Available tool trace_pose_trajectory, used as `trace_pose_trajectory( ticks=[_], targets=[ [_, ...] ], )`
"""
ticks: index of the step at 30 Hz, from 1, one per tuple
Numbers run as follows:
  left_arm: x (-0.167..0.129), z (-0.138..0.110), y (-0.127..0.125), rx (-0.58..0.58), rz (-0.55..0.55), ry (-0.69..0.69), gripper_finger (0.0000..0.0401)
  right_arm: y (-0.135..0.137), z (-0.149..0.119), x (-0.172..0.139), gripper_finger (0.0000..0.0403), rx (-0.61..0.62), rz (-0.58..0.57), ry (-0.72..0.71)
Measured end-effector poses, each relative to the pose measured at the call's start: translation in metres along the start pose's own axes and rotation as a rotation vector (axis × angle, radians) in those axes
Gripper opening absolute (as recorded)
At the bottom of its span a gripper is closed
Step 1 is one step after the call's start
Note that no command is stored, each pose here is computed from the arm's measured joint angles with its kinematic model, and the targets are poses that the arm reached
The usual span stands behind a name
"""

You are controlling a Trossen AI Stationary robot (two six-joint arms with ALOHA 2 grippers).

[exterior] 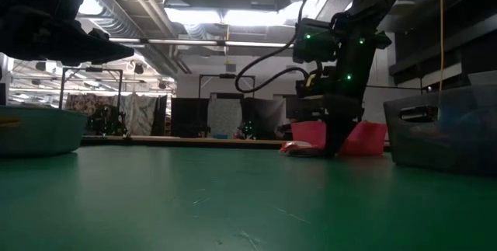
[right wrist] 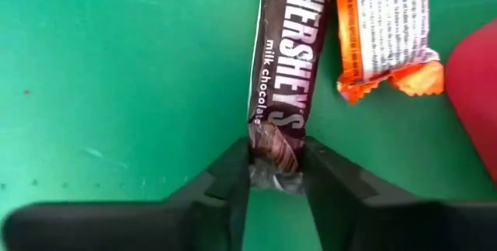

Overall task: Sort candy
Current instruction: Put the brown chocolate bar into the green bin

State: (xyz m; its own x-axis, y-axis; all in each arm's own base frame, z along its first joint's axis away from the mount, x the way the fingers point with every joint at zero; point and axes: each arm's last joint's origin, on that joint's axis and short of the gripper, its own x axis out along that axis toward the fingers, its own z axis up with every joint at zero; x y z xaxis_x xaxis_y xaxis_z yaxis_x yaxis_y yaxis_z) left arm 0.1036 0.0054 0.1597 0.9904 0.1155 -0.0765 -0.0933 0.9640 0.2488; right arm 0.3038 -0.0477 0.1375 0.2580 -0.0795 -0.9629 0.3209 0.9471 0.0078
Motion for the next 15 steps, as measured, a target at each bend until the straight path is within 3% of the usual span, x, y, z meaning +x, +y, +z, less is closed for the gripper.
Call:
trace_pose_trajectory(
  ticks=[8,15],
  targets=[
    [0.0,0.0,0.0,0.0,0.0,0.0,0.0141,0.001,0.002,-0.003,0.0034,-0.004,0.013,0.019],
    [0.0,0.0,0.0,0.0,0.0,0.0,0.0141,0.007,0.017,-0.023,0.0005,-0.015,0.142,0.082]
  ],
)
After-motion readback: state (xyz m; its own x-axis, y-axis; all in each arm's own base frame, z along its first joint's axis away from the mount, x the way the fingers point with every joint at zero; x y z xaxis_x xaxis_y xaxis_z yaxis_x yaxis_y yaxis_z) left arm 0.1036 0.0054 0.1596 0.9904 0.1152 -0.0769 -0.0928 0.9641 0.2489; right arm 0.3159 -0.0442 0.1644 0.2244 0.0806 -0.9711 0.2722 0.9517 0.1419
